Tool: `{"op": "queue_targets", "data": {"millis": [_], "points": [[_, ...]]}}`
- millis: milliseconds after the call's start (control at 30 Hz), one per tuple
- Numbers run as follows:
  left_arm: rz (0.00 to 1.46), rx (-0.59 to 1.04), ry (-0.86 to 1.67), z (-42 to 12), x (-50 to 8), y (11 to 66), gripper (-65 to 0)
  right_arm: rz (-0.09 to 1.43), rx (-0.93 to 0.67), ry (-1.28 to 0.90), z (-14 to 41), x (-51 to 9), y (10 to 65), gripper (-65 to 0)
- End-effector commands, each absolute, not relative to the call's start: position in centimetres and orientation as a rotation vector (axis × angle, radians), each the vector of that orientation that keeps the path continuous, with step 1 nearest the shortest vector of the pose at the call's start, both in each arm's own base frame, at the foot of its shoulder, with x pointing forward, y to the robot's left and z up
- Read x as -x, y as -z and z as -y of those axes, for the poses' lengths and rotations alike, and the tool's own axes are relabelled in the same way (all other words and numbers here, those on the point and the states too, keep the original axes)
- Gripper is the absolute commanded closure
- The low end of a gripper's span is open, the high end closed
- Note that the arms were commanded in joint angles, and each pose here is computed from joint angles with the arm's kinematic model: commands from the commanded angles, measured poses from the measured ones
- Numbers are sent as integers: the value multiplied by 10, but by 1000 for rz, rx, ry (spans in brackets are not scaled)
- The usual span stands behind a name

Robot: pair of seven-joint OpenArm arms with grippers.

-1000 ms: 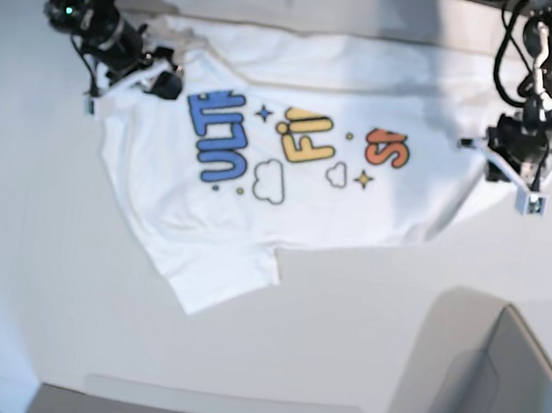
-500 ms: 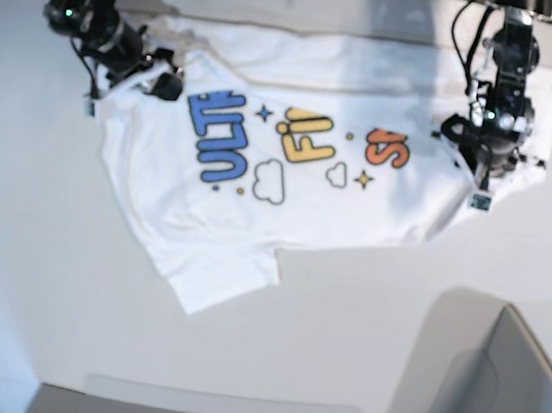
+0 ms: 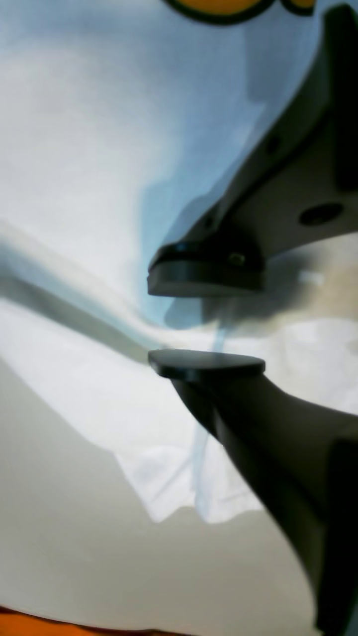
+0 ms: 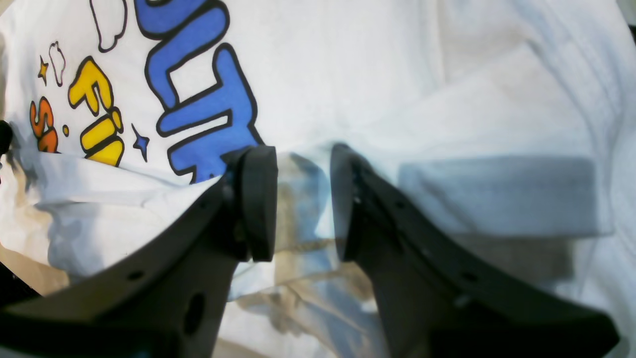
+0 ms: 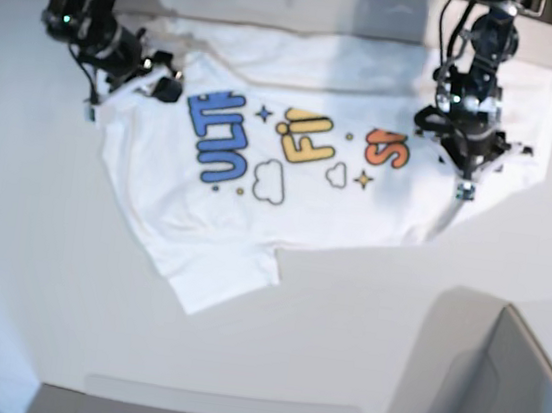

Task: Layout the t-shirt on the table in an organized manner, then fold the t-shirt properly
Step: 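Move the left gripper down onto the shirt body near the print, then grasp the shirt body with the left gripper and pull it toward the collar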

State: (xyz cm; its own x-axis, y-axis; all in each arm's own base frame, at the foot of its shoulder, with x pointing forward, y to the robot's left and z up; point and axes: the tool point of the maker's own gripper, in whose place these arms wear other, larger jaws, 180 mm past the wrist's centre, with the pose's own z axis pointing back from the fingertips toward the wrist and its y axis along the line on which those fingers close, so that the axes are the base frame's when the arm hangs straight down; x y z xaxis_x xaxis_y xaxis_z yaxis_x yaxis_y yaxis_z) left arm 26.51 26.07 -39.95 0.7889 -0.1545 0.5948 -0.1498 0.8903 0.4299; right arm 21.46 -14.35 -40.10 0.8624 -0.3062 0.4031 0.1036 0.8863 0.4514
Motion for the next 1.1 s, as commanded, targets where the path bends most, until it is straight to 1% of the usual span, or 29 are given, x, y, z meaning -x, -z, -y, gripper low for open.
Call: {"op": "queue_targets", "data": {"millis": [0, 267, 367, 500, 733, 900, 1067], "points": [[723, -514, -1, -267, -274, 385, -198, 419, -364, 226, 155, -201, 413, -199], [739, -538, -67, -274, -273, 380, -204, 420, -364, 226, 155, -202, 413, -199], [732, -525, -18, -267, -274, 381, -231, 420, -364, 226, 155, -202, 413, -199], [753, -498, 126, -247, -274, 378, -231, 425, -362, 223, 156, -205, 412, -199], [811, -483, 136, -238, -279, 358, -237, 425, -360, 222, 156, -205, 412, -199], [802, -483, 133, -239, -278, 361, -311, 425, -360, 222, 156, -205, 412, -199], [779, -491, 133, -242, -275, 368, -317, 425, -360, 220, 156, -205, 412, -199]]}}
